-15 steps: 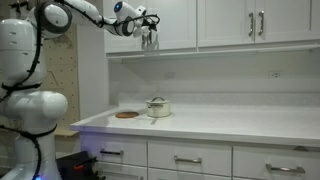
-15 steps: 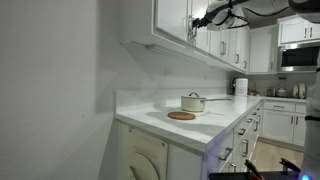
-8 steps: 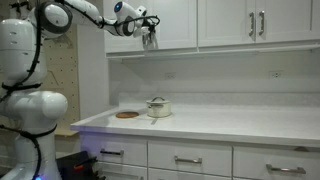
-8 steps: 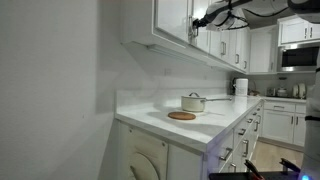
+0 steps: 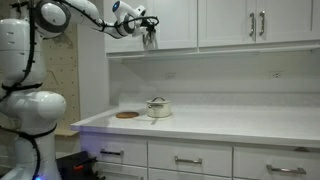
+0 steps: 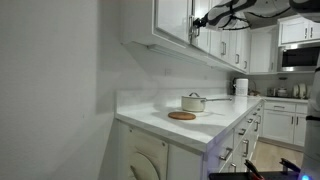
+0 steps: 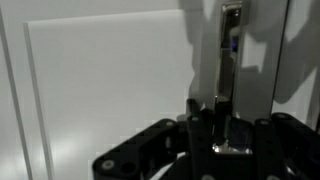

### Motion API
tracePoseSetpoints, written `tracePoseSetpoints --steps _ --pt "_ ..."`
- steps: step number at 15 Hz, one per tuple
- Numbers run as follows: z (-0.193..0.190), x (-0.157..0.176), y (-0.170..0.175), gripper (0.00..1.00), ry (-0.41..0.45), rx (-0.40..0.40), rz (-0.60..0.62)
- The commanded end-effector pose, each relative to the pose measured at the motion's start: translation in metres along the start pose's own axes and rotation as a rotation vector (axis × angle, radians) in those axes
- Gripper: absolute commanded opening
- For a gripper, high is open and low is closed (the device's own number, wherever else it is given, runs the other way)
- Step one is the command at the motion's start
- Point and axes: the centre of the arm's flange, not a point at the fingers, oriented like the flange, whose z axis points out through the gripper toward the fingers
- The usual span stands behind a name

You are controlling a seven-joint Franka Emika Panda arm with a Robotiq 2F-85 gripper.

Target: Open the top right cupboard door

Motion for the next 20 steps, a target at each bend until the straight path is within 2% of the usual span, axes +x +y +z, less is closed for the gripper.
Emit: tracePoseSetpoints --steps 1,9,20 --pt "-0.023 0.014 0.048 0.01 -0.021 -0.134 0.039" --pt "-0.051 0.028 0.069 0.01 -0.148 -0.123 0.120" --pt "-0.053 0.038 0.085 0.01 -0.230 -0.106 0.165"
